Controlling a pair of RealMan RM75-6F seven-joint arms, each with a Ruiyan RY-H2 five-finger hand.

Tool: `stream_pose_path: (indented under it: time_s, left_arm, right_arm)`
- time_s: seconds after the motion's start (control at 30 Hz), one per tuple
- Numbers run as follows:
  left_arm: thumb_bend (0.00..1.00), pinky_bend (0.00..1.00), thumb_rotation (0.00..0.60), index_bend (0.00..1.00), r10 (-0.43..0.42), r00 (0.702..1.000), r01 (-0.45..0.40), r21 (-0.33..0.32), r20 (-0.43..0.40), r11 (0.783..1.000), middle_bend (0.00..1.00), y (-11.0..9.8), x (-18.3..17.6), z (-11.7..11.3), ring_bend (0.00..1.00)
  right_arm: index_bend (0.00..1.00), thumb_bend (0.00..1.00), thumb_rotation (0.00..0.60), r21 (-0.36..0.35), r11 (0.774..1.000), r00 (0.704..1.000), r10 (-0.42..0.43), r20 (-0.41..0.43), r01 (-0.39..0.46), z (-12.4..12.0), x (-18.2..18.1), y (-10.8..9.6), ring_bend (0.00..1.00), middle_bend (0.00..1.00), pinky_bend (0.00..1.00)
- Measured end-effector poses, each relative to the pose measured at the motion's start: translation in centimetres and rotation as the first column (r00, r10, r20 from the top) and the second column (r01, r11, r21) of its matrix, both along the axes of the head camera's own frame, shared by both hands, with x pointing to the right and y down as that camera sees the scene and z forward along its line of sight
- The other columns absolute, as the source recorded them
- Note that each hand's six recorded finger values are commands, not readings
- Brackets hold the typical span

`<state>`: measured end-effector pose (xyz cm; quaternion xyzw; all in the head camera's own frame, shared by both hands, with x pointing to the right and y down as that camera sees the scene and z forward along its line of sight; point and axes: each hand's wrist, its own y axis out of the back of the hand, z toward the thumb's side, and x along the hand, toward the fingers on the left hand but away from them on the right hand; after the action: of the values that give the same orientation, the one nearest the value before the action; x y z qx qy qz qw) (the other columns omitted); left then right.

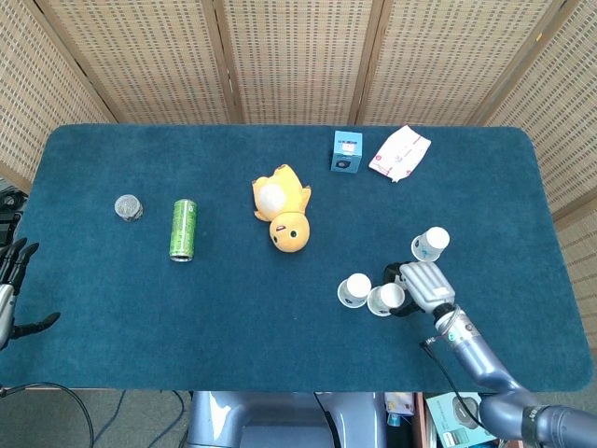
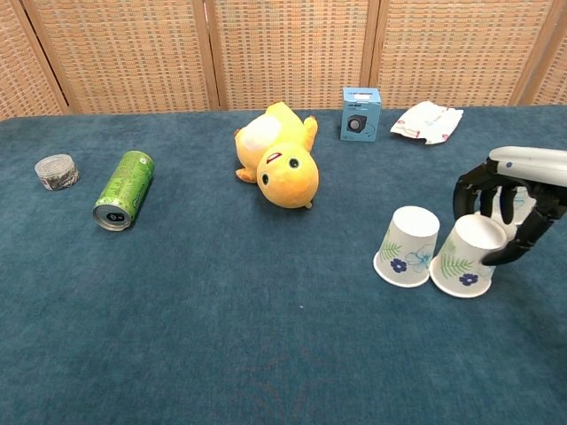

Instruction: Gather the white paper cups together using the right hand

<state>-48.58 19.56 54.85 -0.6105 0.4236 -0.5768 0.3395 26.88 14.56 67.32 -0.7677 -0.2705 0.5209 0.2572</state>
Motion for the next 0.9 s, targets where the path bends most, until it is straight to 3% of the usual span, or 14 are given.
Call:
stream_pose_path:
  time_s: [0.33, 0.63, 0.7, 0.77, 0.83, 0.9]
  left_arm:
    - [0.07, 0.0, 0.6, 0.0, 0.0, 1.0, 0.0, -0.005, -0.004, 1.0, 0.0, 0.0, 0.0, 0.0, 0.0]
    - [0.07, 0.0, 0.6, 0.0, -0.001, 1.0, 0.001, -0.007, -0.006, 1.0, 0.0, 0.1, -0.1, 0.0, 0.0]
    - [0.07, 0.0, 0.6, 0.0, -0.001, 1.0, 0.001, -0.005, -0.007, 1.0, 0.0, 0.0, -0.1, -0.1, 0.0]
    - [0.07, 0.0, 0.6, 0.0, -0.002, 1.0, 0.002, -0.004, -0.008, 1.0, 0.0, 0.0, -0.1, -0.1, 0.0]
    - [0.07, 0.0, 0.6, 0.0, -0.002, 1.0, 0.002, -0.006, -0.009, 1.0, 0.0, 0.0, -0.1, -0.1, 0.0]
    - [0.07, 0.0, 0.6, 0.0, -0.001, 1.0, 0.001, -0.009, -0.01, 1.0, 0.0, 0.1, -0.1, -0.1, 0.0]
  right_arm:
    - [0.49, 0.27, 0.6, 0.023, 1.0, 1.0, -0.017, -0.011, 0.017, 0.1, -2.4, -0.5, 0.46, 0.54, 0.51]
    - [0.49, 0.27, 0.6, 0.033, 0.999, 0.998, -0.004, -0.067, 0.006, 0.5, -2.0, -1.2, 0.46, 0.53, 0.51]
    - [0.46, 0.26, 0.6, 0.029, 1.0, 0.998, -0.002, -0.07, 0.004, 0.5, -1.9, -1.2, 0.44, 0.47, 0.51]
    - [0.3, 0.18, 0.6, 0.019, 1.0, 0.998, -0.011, -0.069, 0.012, 0.4, -1.9, -1.1, 0.33, 0.28, 0.45]
    - [0.06, 0.09, 0.6, 0.007, 1.0, 0.997, -0.03, -0.065, 0.031, 0.4, -2.0, -0.9, 0.08, 0.04, 0.24]
    - [0.0, 0.08, 0.6, 0.011, 0.999, 0.997, -0.045, -0.057, 0.046, 0.2, -2.1, -0.8, 0.0, 0.0, 0.1]
